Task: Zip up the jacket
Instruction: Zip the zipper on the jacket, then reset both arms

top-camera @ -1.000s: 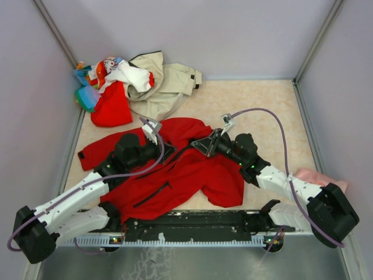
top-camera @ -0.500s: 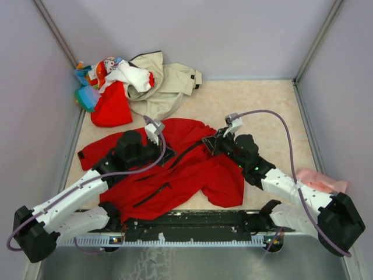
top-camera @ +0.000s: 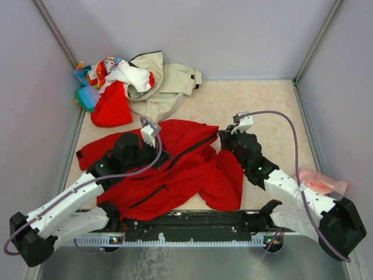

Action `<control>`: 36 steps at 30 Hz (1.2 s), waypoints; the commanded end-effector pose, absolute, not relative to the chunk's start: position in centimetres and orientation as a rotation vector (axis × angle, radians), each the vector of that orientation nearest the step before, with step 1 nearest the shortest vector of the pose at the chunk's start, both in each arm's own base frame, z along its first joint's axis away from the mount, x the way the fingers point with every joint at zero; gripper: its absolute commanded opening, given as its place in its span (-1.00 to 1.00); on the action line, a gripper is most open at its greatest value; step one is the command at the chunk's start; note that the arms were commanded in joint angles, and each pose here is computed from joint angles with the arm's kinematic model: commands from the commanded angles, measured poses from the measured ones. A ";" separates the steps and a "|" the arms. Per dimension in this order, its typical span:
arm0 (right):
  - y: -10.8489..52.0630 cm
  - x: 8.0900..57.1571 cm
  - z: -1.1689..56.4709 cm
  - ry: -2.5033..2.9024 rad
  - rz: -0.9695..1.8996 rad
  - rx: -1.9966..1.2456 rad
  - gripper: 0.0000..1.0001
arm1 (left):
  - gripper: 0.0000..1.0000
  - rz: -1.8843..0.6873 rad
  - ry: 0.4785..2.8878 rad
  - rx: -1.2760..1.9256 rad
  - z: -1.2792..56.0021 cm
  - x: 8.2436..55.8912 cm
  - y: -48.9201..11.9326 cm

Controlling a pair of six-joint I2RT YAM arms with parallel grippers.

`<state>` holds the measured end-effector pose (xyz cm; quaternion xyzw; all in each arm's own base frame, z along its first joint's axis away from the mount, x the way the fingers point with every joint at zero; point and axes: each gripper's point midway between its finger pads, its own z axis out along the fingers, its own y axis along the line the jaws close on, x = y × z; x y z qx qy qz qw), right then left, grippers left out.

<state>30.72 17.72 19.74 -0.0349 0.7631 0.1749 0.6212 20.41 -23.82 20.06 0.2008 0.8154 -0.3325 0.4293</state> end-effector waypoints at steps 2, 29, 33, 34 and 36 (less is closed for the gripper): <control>11.1 34.0 24.5 1.605 0.157 0.119 -1.00 | -1.00 -0.789 2.075 0.481 20.0 19.8 -22.6; -5.3 41.9 26.0 1.684 -0.112 0.593 -1.00 | 0.66 -0.376 1.926 0.098 23.7 28.0 -12.2; -5.9 40.8 26.0 1.697 -0.098 0.608 -0.51 | 0.70 -0.366 1.867 0.036 25.2 28.1 -10.5; -5.6 40.5 26.3 1.696 -0.082 0.595 -0.35 | 0.71 -0.362 1.852 0.025 25.6 28.0 -10.2; -5.1 39.5 26.4 1.702 -0.060 0.573 -0.09 | 0.72 -0.355 1.825 0.009 26.5 27.6 -9.8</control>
